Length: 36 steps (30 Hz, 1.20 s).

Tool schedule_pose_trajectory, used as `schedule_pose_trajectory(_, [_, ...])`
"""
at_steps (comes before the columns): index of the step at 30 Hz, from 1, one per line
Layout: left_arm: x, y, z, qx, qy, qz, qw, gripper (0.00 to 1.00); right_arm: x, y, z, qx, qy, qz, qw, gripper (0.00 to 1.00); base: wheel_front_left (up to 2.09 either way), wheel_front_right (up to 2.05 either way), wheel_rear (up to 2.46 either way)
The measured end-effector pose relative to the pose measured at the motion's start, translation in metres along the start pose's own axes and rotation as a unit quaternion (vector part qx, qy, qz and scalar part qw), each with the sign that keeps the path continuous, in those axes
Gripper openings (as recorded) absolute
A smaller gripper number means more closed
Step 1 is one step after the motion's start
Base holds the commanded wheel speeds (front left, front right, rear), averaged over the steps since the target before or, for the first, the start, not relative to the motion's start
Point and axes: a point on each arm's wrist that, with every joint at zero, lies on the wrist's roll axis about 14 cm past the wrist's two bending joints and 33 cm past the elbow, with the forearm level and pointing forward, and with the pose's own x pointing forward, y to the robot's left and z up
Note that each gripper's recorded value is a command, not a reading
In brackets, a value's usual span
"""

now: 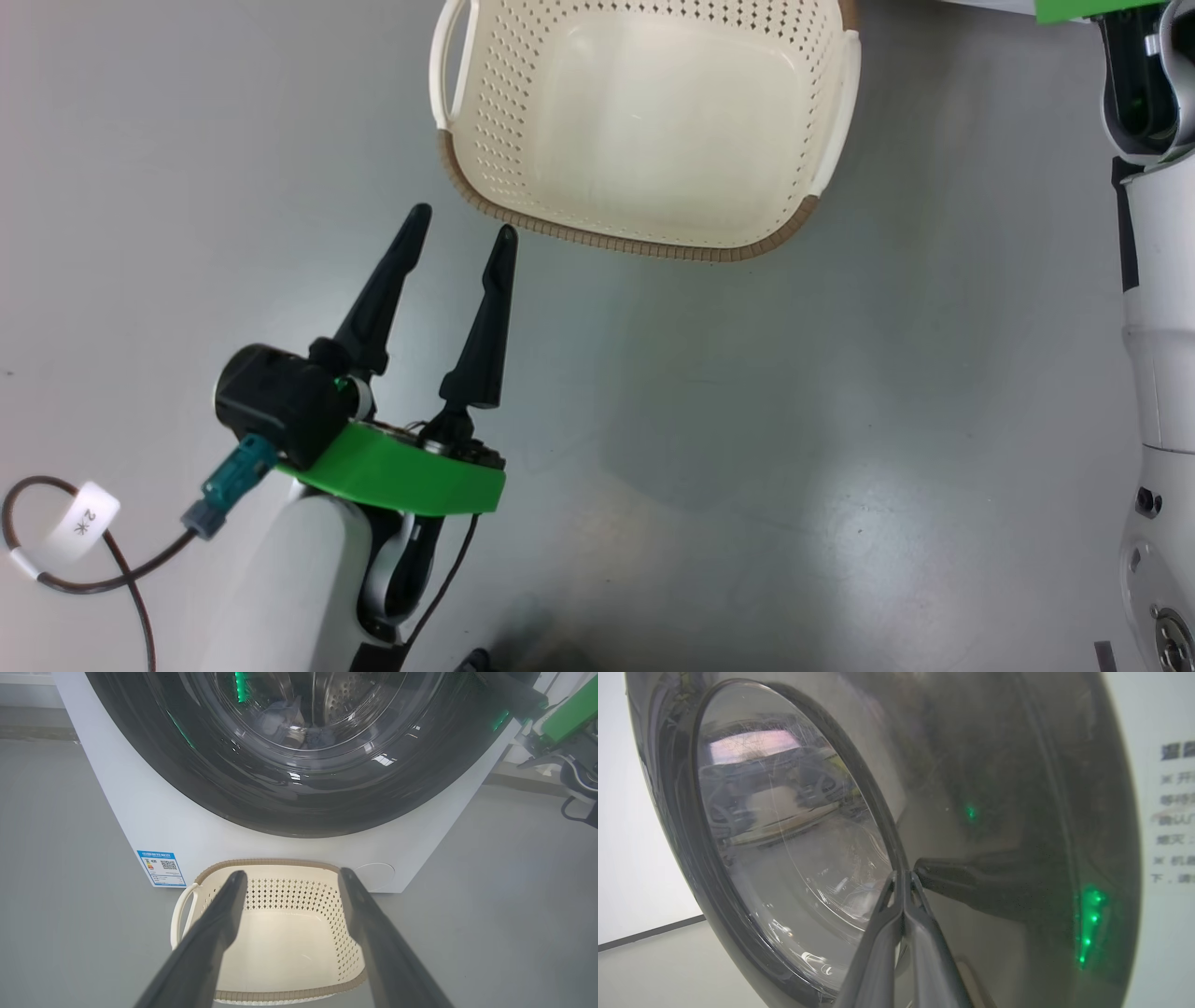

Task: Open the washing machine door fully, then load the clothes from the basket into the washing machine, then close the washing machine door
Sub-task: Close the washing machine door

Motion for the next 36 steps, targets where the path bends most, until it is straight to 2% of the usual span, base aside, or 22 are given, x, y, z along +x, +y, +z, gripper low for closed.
schedule_pose_trajectory(12, [0.004, -0.007, 0.007, 0.001, -0.011, -0.009, 1.000, 1.00, -0.012, 0.000, 0.011, -0.011, 0.012, 0.005, 1.000, 0.00, 0.00, 0.00, 0.00])
schedule_pose_trajectory(25, [0.000, -0.013, 0.034, 0.011, -0.045, -0.013, 0.999, 1.00, -0.071, 0.004, 0.020, -0.006, 0.053, -0.001, 0.999, 0.00, 0.00, 0.00, 0.00])
schedule_pose_trajectory(36, [-0.014, -0.021, 0.046, 0.011, -0.060, -0.015, 0.998, 1.00, -0.141, 0.001, 0.028, -0.014, 0.101, -0.030, 0.994, 0.00, 0.00, 0.00, 0.00])
